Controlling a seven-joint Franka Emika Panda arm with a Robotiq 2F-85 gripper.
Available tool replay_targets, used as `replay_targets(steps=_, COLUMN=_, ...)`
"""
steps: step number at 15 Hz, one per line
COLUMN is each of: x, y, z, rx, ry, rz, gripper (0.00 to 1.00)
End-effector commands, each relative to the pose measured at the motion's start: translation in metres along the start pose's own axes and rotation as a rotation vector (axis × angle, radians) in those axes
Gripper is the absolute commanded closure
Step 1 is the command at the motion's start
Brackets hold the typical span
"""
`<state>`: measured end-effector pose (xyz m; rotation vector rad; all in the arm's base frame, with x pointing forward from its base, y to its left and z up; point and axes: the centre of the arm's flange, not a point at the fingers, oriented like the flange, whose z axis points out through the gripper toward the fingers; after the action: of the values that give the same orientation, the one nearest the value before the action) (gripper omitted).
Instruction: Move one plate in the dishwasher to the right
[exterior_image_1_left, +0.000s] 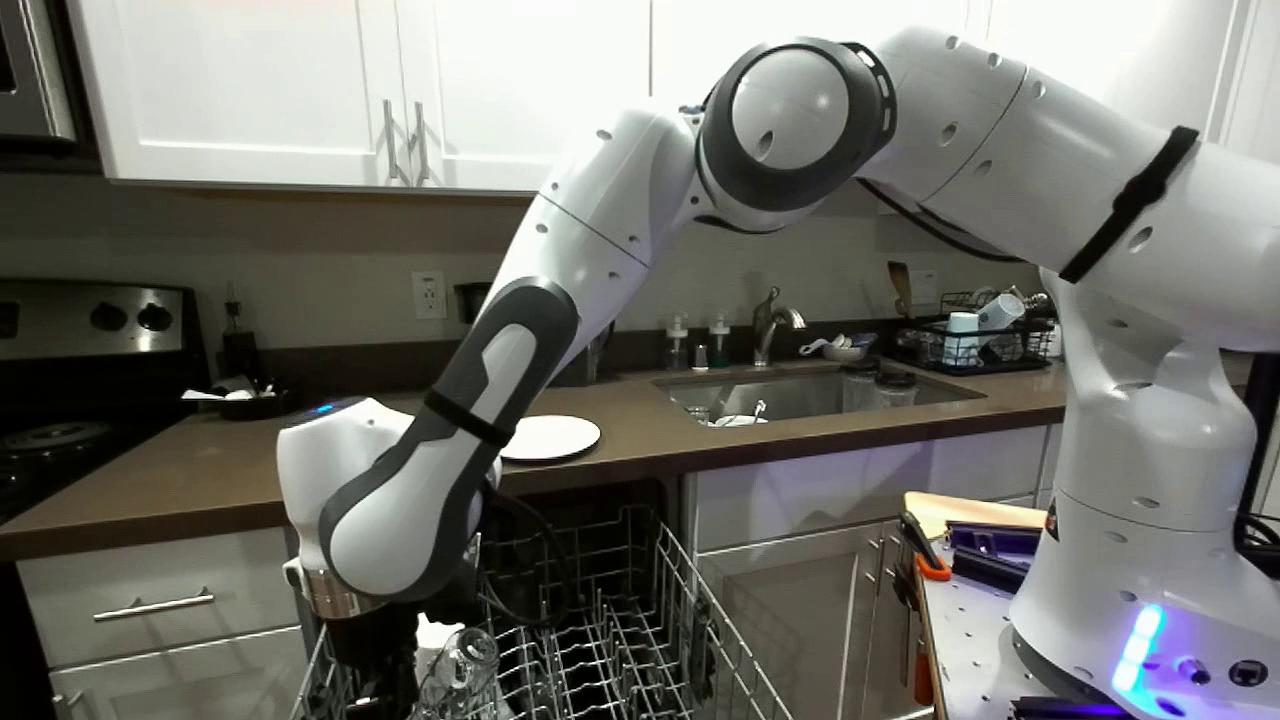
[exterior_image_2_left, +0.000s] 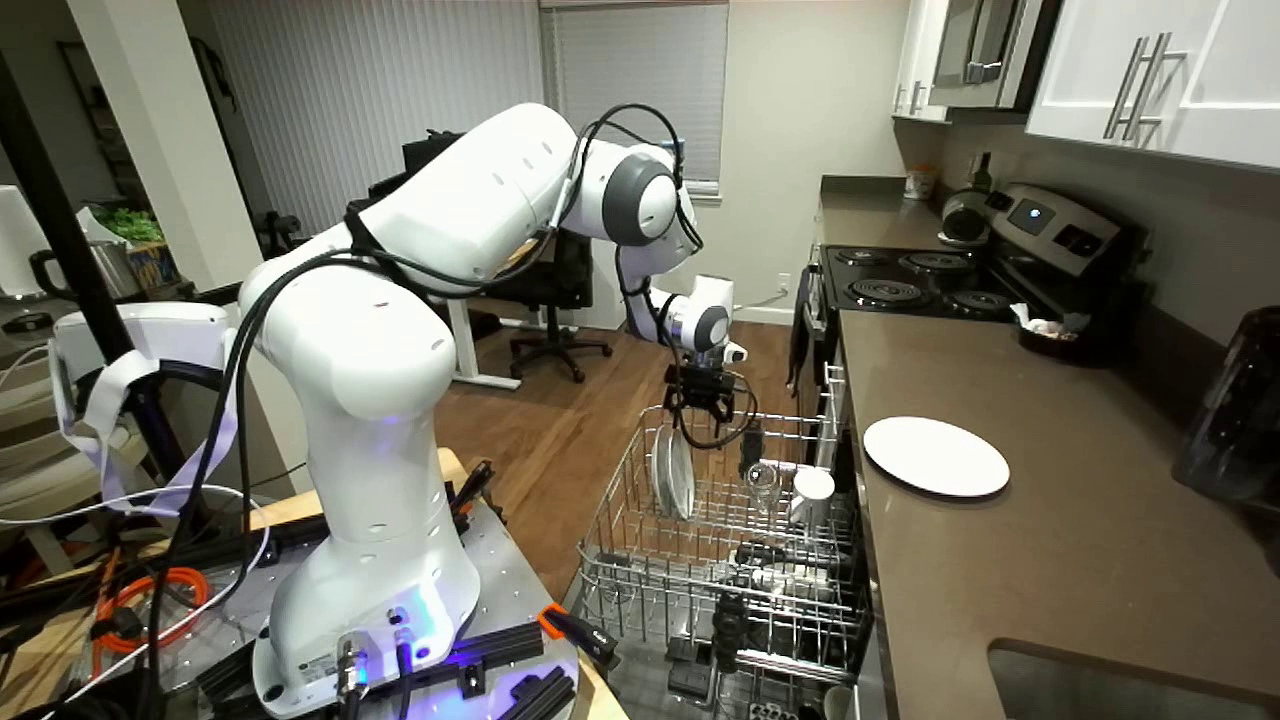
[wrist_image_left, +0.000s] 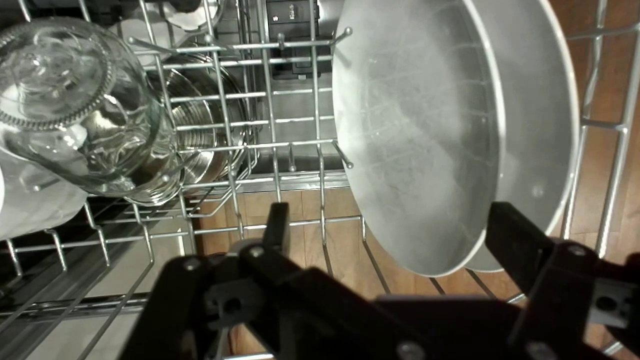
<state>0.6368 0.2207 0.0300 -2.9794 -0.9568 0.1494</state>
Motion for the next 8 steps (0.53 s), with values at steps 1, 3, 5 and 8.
replay_targets(steps=1, x=0.0099, y=0.0022, z=0.0065, rx=-0.014, ry=0.005, rz=-0.029, gripper=0.04)
replay_targets(steps=3, x=0.0116, y=0.0021, z=0.0081, rx=-0.008, ry=0.002, rz=-0.037, gripper=0.09)
replay_targets(steps=5, x=0.0118, y=0.0030, z=0.0090, rx=-0.001, ry=0.005, rz=-0.036, gripper=0.02)
replay_targets(steps=8, x=0.0105, y=0.0026, z=0.0065, rx=-0.011, ry=0.004, rz=-0.032, gripper=0.00)
